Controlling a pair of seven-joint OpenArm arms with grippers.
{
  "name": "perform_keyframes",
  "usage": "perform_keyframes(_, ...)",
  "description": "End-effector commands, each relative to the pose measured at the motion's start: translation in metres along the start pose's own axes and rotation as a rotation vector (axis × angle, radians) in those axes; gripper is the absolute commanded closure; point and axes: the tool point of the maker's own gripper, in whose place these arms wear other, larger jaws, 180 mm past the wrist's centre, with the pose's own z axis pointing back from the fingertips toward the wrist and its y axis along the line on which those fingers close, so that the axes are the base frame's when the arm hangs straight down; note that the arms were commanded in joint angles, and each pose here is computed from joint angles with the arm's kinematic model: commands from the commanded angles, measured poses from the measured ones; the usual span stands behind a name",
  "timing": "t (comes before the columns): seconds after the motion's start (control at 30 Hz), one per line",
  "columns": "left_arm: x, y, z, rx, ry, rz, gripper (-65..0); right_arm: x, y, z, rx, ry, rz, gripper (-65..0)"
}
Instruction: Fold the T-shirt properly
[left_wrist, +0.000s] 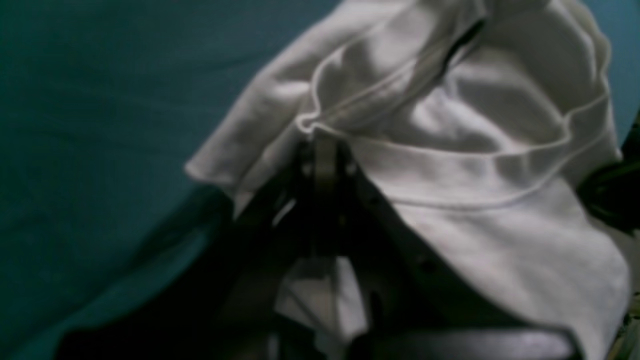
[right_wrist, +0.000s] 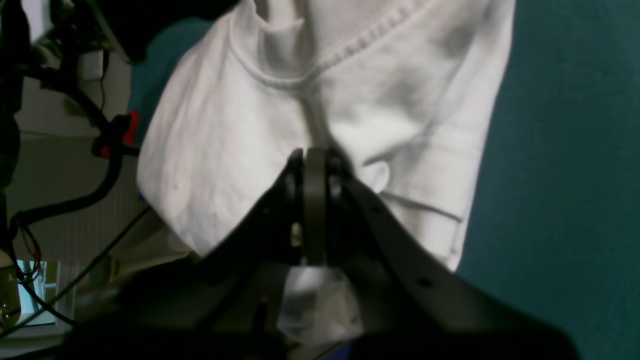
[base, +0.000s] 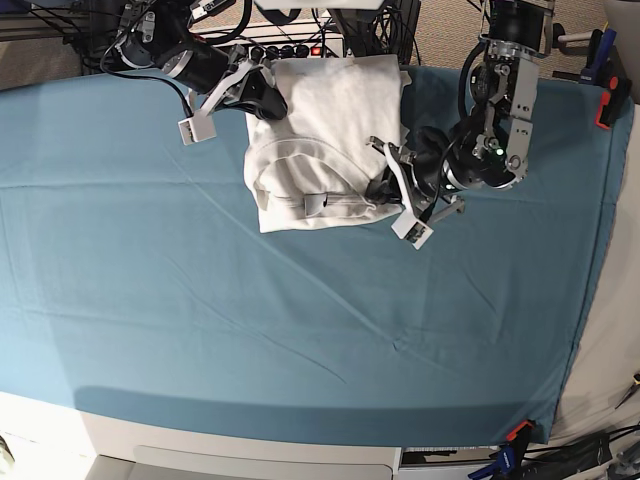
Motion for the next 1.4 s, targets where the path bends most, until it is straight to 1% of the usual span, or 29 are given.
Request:
perform_keyframes(0.0,0.009,0.002,0.000,0.000,-0.032,-0.003,0.0,0.005,0.004,0.002,0.011,-0.017,0.010,0.0)
perform_keyframes(0.2,-0.013,0.011,-0.009,0.003,0.026,0.046,0.0,0.003,0.003,0.002,0.002,-0.008,0.008,0.0)
perform_keyframes(0.3,-0.012,0.011,-0.009,0.004,0.022,0.047,0.0,0.002,-0.003,0.004,-0.020,0.007,0.008,0.0)
perform_keyframes(0.43,-0.010,0.012,-0.009,0.004,0.019,0.044,0.0,0.004,-0.012,0.012,-0.053,0.026,0.051,0.0)
perform_keyframes(0.6,-0.010,0.012,-0.009,0.004,0.019,0.044,0.0,0.016,-0.021,0.026,-0.112,0.003,0.087,0.0)
perform_keyframes(0.77,-0.010,0.012,-0.009,0.004,0.018,0.044,0.0,0.025,-0.032,0.041,-0.172,-0.026,0.097,0.0)
perform_keyframes(0.9,-0.003,0.013,-0.009,0.007,0.006,0.034,0.0,0.026,-0.039,0.048,-0.197,-0.026,0.099,0.0)
perform_keyframes(0.97,0.005,0.015,-0.008,0.010,-0.017,0.025,0.0,0.025,-0.039,0.048,-0.198,-0.022,0.100,0.0)
perform_keyframes(1.17,0.027,0.024,-0.007,0.039,-0.054,0.010,0.0,0.023,-0.038,0.049,-0.193,-0.020,0.094,0.0)
perform_keyframes(1.37,0.035,0.042,-0.005,0.135,-0.069,-0.026,0.0,0.023,-0.038,0.049,-0.194,-0.024,0.095,0.0)
